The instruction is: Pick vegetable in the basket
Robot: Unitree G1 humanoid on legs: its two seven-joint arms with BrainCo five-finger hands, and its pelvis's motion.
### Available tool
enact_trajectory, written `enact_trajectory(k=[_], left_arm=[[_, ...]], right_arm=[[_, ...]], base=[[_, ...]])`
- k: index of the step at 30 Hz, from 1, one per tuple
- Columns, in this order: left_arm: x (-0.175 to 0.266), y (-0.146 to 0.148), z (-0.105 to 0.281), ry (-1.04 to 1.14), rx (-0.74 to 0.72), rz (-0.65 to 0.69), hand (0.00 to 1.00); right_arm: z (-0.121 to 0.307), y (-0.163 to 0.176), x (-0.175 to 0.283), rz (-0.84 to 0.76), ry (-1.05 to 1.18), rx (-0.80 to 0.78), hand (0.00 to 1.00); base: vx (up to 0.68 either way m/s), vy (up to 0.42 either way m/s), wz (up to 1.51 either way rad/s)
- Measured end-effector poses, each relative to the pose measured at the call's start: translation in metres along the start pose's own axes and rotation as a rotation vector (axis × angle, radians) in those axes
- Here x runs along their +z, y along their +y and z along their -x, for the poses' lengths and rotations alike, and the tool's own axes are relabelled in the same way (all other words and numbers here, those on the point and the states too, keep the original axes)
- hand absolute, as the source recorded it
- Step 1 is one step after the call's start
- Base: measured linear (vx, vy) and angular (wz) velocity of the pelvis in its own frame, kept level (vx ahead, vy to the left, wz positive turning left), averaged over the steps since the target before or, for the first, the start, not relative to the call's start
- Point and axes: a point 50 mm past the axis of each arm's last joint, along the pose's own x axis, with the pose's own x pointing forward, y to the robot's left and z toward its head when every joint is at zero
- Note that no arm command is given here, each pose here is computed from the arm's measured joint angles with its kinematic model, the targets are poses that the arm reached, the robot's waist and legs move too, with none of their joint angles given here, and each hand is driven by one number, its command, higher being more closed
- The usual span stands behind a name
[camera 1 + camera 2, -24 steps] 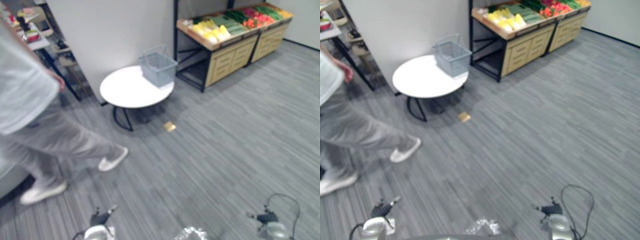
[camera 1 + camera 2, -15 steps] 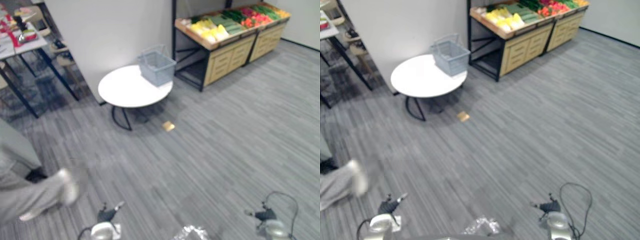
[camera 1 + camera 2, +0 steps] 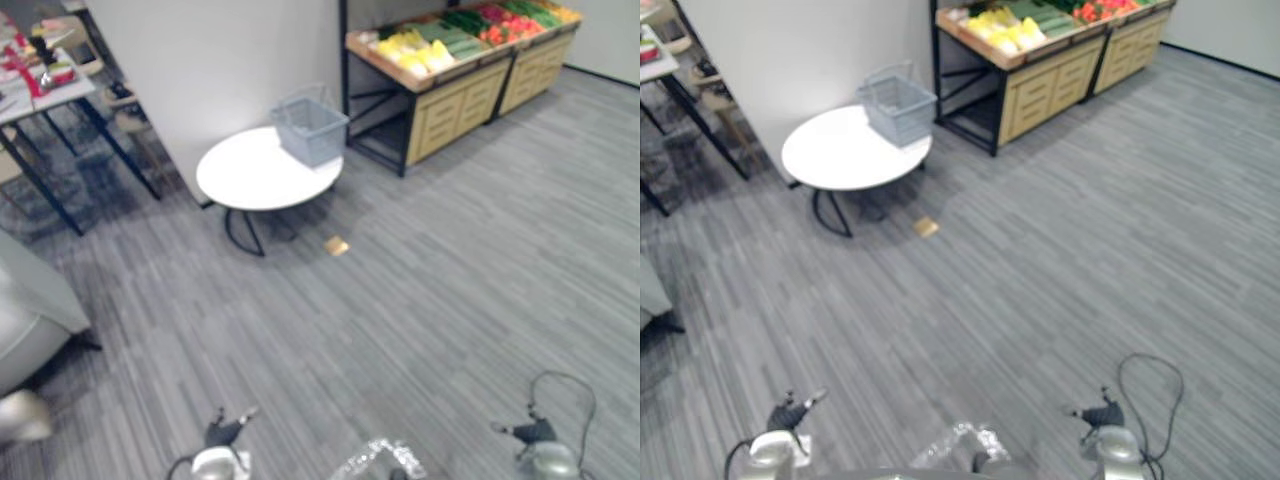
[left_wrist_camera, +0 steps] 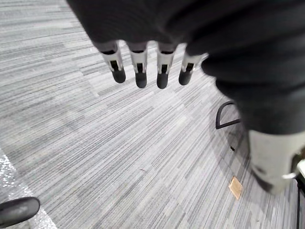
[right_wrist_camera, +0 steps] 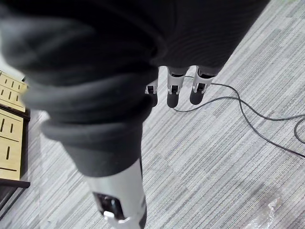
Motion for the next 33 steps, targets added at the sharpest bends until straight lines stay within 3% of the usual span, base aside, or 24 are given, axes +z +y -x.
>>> enact_trajectory(k=[17,23,28,33], left_arm=[[0.006,0.006,-0.002,-0.017,0.021,0.018,0.00],[0.008,0.003,-0.001,-0.028,0.016,0.068,0.00],[-0.002,-0.002,0.004,0.000,0.003,0.079,0.00],[-0.002,-0.005,0.005,-0.004,-0.013,0.051,0.00]], right_arm=[[-0.005,0.008,0.018,0.056,-0.043,0.032,0.00],[-0.008,0.002,0.028,0.063,-0.059,0.017,0.00],[-0.003,0.026,0.019,0.041,-0.041,0.078,0.00],[0.002,0.038,0.023,0.128,-0.083,0.119,0.00]], base=[[0.11,-0.040,-0.08],[0.41,0.167,-0.35],[0.60,0.300,-0.17],[0.56,0.167,0.46]])
